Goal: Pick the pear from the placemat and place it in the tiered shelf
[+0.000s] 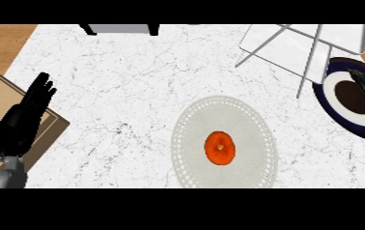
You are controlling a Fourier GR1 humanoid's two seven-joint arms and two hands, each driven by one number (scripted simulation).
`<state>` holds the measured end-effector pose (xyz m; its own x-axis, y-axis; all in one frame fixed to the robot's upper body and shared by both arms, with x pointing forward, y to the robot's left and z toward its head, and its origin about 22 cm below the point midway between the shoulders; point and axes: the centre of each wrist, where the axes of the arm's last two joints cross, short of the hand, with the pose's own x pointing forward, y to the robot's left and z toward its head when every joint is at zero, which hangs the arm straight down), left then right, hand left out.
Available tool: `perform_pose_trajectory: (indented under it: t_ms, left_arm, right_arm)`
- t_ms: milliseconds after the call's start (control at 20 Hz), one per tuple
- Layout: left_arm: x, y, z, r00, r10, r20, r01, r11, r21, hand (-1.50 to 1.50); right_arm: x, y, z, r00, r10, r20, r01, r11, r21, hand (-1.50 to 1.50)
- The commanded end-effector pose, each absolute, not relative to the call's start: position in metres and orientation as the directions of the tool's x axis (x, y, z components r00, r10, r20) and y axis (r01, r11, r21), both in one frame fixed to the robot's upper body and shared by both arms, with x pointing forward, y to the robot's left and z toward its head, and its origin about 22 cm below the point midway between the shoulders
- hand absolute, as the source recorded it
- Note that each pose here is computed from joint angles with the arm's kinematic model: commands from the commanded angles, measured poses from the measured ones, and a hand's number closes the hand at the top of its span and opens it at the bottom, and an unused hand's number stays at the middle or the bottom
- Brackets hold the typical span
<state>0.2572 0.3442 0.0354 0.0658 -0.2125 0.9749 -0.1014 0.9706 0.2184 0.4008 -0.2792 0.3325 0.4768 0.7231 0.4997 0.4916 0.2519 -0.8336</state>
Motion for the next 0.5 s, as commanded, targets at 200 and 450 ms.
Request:
perform_pose_trajectory:
  t_ms: [200,450]
  left_arm:
    - [0.246,0.336,-0.003,0.221,-0.187,0.957,-0.124,0.968,0.217,0.00]
    - [0.242,0.347,0.000,0.227,-0.188,0.956,-0.100,0.972,0.215,0.00]
  right_arm:
    - [0.408,-0.304,0.295,0.426,0.731,0.532,0.510,0.292,-0.809,-1.50]
    - [0.414,-0.294,0.309,0.355,0.644,0.678,0.576,0.421,-0.701,-1.50]
